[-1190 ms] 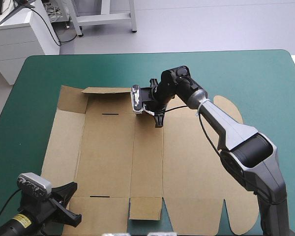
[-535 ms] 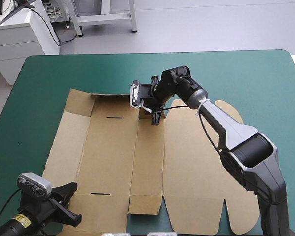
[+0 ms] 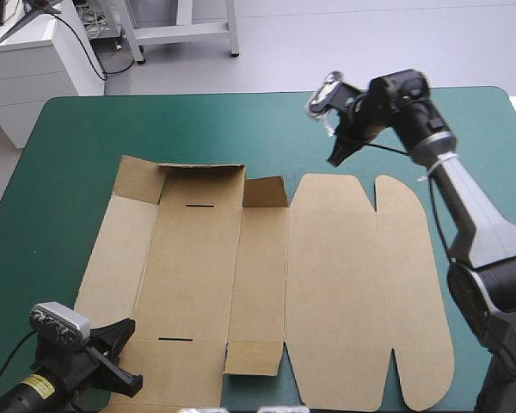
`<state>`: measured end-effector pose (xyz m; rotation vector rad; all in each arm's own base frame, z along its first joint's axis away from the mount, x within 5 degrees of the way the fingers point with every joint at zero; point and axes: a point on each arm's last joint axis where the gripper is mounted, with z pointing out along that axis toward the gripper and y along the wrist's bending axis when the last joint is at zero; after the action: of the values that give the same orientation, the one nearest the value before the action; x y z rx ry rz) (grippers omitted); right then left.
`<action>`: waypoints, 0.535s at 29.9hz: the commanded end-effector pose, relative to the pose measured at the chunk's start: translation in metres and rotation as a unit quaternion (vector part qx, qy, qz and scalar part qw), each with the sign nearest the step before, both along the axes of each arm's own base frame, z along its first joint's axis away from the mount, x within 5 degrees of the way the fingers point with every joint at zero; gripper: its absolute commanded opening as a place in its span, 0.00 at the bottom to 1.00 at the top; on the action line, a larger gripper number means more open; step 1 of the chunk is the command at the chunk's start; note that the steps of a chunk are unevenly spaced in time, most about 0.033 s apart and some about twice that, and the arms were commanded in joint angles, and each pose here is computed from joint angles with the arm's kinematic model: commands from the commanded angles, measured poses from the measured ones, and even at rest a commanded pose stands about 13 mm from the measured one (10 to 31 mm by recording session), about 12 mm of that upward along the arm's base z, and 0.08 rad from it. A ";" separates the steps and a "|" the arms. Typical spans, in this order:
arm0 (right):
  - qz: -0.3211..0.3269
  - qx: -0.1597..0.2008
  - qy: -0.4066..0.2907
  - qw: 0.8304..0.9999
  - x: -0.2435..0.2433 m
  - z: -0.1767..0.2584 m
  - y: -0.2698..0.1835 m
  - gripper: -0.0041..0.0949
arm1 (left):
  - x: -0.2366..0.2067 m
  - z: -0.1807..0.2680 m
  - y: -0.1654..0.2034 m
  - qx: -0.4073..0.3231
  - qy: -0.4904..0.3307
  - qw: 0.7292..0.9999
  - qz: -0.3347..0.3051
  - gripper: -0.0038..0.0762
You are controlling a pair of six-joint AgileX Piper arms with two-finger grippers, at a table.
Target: Fold the box
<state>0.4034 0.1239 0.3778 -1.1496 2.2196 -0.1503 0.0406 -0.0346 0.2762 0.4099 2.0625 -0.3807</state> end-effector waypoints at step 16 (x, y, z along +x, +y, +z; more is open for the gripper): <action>-0.377 0.208 -0.011 0.902 -0.155 0.061 -0.197 0.02 | 0.003 0.012 -0.001 -0.026 -0.030 0.999 0.009 0.04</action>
<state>0.2811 -0.0769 0.4197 -0.1378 2.5050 -0.0060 0.0406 -0.0346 0.2762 0.4099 2.0625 -0.3807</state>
